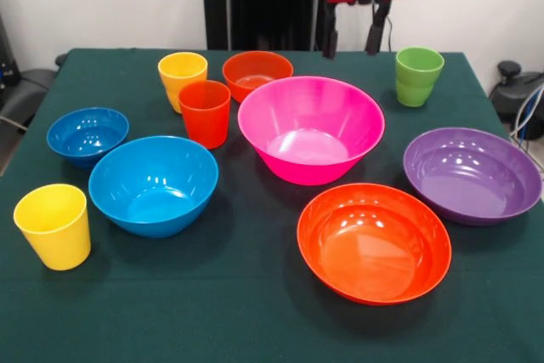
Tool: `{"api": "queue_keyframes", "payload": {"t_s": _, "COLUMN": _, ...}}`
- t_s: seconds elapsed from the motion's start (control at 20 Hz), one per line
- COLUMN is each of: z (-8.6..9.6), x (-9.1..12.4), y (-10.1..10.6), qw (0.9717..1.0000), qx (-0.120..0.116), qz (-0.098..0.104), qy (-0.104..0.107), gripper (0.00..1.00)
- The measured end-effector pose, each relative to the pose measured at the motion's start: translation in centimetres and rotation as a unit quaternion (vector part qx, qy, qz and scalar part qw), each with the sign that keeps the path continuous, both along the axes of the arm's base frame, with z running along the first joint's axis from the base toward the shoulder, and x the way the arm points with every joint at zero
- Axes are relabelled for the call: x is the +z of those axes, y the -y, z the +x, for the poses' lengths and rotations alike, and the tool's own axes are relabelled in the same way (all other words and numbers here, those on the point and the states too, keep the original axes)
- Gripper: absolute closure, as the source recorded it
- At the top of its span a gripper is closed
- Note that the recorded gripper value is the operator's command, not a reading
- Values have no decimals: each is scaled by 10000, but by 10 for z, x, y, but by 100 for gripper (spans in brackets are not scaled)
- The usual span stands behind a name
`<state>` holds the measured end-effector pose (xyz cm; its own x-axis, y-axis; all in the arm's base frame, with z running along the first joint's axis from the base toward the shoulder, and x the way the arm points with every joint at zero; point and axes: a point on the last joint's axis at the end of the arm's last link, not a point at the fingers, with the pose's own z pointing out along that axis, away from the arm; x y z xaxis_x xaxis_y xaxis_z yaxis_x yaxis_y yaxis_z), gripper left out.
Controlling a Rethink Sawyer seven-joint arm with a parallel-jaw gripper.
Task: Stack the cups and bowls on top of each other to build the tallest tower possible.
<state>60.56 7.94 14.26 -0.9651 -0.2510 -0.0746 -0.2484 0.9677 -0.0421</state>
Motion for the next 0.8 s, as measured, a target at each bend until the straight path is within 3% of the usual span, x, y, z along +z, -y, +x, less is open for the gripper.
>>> {"api": "queue_keyframes", "payload": {"t_s": 0.45, "z": 24, "x": -29, "y": 4, "qw": 9993, "qx": 375, "qz": -21, "qy": 86, "gripper": 0}}
{"api": "queue_keyframes", "payload": {"t_s": 0.8, "z": 33, "x": -47, "y": 26, "qw": 9981, "qx": 581, "qz": -162, "qy": 109, "gripper": 0}}
